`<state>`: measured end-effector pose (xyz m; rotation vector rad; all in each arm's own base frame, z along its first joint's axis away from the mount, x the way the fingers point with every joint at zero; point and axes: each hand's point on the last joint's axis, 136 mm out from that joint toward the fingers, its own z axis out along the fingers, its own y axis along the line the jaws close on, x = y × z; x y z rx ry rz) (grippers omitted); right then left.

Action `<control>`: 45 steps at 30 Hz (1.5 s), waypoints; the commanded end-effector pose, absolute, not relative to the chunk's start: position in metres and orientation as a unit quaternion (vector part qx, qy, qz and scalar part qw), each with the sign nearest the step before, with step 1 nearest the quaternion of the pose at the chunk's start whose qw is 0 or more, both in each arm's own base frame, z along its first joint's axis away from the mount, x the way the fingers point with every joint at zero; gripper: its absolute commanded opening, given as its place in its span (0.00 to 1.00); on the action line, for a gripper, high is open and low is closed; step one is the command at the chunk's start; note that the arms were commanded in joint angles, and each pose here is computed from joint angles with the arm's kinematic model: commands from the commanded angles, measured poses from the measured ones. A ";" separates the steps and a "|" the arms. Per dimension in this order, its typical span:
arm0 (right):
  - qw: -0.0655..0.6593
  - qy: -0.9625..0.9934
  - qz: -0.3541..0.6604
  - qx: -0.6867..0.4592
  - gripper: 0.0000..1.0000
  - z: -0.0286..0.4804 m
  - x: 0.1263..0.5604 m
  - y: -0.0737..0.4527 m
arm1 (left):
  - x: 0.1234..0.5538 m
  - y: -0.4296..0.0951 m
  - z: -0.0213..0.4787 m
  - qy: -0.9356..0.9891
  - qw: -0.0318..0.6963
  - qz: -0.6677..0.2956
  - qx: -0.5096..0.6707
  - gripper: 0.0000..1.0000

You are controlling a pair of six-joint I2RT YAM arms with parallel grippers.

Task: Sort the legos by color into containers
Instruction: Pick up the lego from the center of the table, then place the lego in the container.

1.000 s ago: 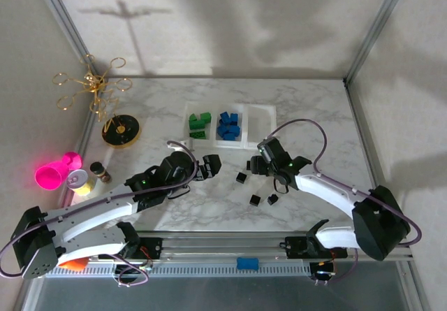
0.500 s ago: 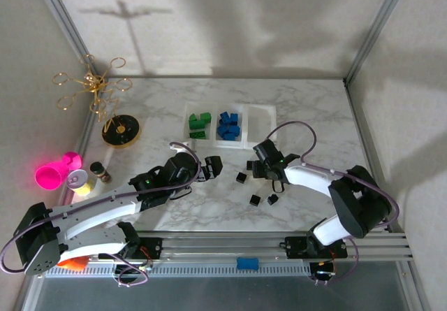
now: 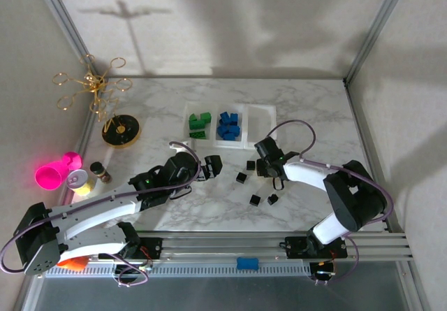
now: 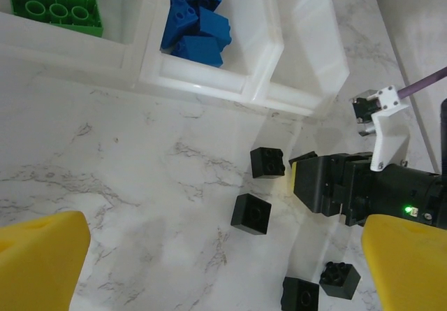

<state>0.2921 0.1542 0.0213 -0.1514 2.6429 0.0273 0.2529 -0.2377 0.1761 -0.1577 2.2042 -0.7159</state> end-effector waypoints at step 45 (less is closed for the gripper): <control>0.369 0.927 0.051 -0.036 0.49 0.119 0.457 0.187 | 0.291 -0.240 0.231 0.845 0.468 -0.250 -0.069 0.99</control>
